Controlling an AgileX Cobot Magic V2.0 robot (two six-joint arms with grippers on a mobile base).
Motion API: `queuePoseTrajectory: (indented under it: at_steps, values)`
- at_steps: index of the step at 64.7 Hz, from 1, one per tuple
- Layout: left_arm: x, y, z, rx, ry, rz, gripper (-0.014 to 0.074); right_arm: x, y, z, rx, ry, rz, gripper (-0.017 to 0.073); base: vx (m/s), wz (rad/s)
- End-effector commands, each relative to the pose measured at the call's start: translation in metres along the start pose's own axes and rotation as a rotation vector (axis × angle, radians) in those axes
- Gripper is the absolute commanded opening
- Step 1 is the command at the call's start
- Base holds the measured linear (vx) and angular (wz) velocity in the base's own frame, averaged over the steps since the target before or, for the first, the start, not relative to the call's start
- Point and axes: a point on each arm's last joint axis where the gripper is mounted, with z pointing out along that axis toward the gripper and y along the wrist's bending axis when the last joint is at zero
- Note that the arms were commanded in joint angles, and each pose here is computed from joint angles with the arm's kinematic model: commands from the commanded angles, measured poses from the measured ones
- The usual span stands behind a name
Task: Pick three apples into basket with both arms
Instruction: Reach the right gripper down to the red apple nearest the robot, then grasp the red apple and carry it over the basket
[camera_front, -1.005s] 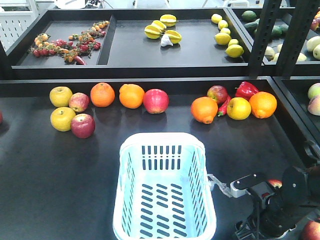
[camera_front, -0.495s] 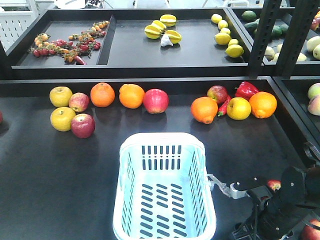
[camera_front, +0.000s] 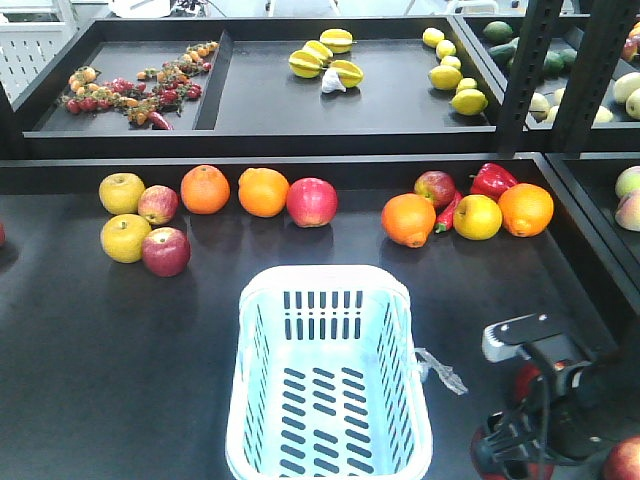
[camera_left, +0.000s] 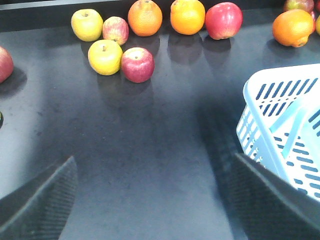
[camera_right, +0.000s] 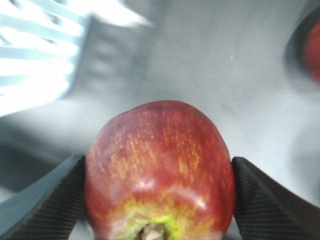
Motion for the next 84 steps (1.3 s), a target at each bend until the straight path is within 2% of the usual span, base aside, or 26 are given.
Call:
queuePoseTrajectory:
  at_steps: [1,10,18,31,39,48,53,60,67,81,84]
  values:
    - [-0.012,-0.001,-0.006,0.007,-0.086,-0.016,0.059,0.001,0.009,-0.033,-0.013,-0.109,-0.01,0.0346,0.0,0.0]
    - [-0.012,-0.001,-0.006,0.007,-0.086,-0.016,0.059,0.012,0.021,-0.066,-0.043,-0.227,-0.023,0.0346,0.0,0.0]
    - [-0.012,-0.001,-0.006,0.007,-0.086,-0.016,0.059,0.019,0.034,-0.091,-0.113,-0.362,-0.043,0.0346,0.0,0.0]
    - [-0.012,-0.001,-0.006,0.007,-0.086,-0.016,0.059,0.02,0.056,-0.116,-0.272,-0.58,-0.187,0.0346,0.0,0.0]
    - [-0.012,-0.001,-0.006,0.007,-0.086,-0.016,0.059,0.012,0.063,-0.118,-0.357,-0.653,-0.213,0.0346,0.0,0.0]
    - [-0.012,-0.001,-0.006,0.007,-0.086,-0.016,0.059,0.0,0.063,-0.111,-0.39,-0.686,-0.287,0.0346,0.0,0.0]
    - [-0.012,-0.001,-0.006,0.007,-0.086,-0.016,0.059,-0.007,0.062,-0.103,-0.406,-0.684,-0.299,0.0346,0.0,0.0]
    - [-0.012,-0.001,-0.006,0.007,-0.086,-0.016,0.059,-0.017,0.063,-0.087,-0.403,-0.662,-0.334,0.0348,0.0,0.0]
    - [-0.012,-0.001,-0.006,0.007,-0.086,-0.016,0.059,-0.026,0.073,-0.067,-0.363,-0.631,-0.422,0.0348,0.0,0.0]
    - [-0.012,-0.001,-0.006,0.007,-0.086,-0.016,0.059,-0.039,0.089,-0.032,-0.234,-0.601,-0.446,0.0353,0.0,0.0]
    - [-0.012,-0.001,-0.006,0.007,-0.086,-0.016,0.059,-0.039,0.094,-0.025,-0.225,-0.586,-0.473,0.0363,0.0,0.0]
